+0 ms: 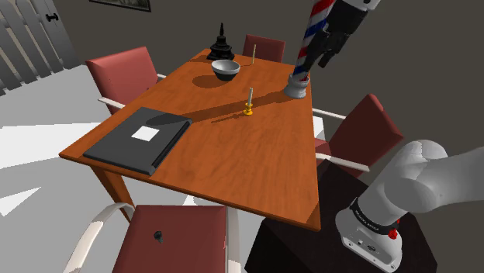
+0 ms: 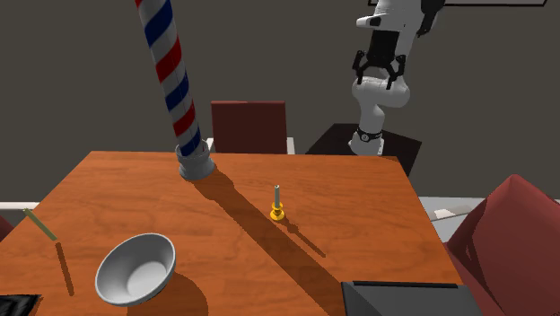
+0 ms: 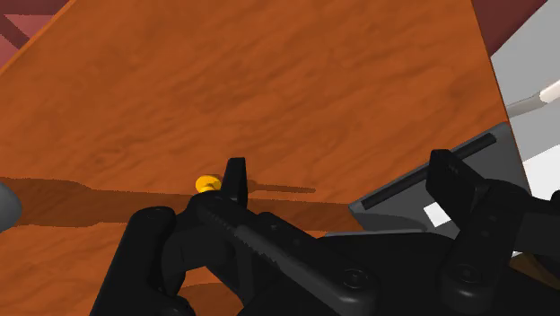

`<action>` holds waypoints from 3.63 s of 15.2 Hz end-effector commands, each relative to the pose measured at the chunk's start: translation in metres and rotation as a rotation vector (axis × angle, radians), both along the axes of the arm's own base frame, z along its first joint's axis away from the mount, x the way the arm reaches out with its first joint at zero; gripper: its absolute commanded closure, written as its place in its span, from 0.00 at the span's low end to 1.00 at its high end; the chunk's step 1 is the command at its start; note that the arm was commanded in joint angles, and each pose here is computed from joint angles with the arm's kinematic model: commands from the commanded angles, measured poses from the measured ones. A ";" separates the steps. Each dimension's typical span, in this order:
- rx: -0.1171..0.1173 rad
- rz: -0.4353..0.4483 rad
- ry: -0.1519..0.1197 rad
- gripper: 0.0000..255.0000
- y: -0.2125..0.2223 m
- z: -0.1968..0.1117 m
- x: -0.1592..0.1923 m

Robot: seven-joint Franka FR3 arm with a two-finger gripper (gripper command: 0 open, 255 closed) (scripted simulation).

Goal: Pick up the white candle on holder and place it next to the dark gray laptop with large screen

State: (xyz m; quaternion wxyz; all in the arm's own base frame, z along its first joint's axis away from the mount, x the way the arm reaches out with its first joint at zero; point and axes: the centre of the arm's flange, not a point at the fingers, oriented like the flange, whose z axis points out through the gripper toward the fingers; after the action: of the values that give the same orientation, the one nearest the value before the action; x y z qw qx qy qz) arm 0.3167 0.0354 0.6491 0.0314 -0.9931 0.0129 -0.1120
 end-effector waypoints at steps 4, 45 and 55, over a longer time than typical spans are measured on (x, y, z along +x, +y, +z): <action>-0.008 -0.023 -0.018 0.00 -0.005 -0.029 0.024; -0.096 -0.270 -0.209 0.00 -0.119 -0.343 0.313; -0.096 -0.270 -0.209 1.00 -0.119 -0.343 0.313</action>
State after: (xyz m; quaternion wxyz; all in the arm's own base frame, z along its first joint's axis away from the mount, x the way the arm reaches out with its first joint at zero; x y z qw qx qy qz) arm 0.6303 -0.0837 0.3068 -0.0304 -0.9656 0.1375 -0.2186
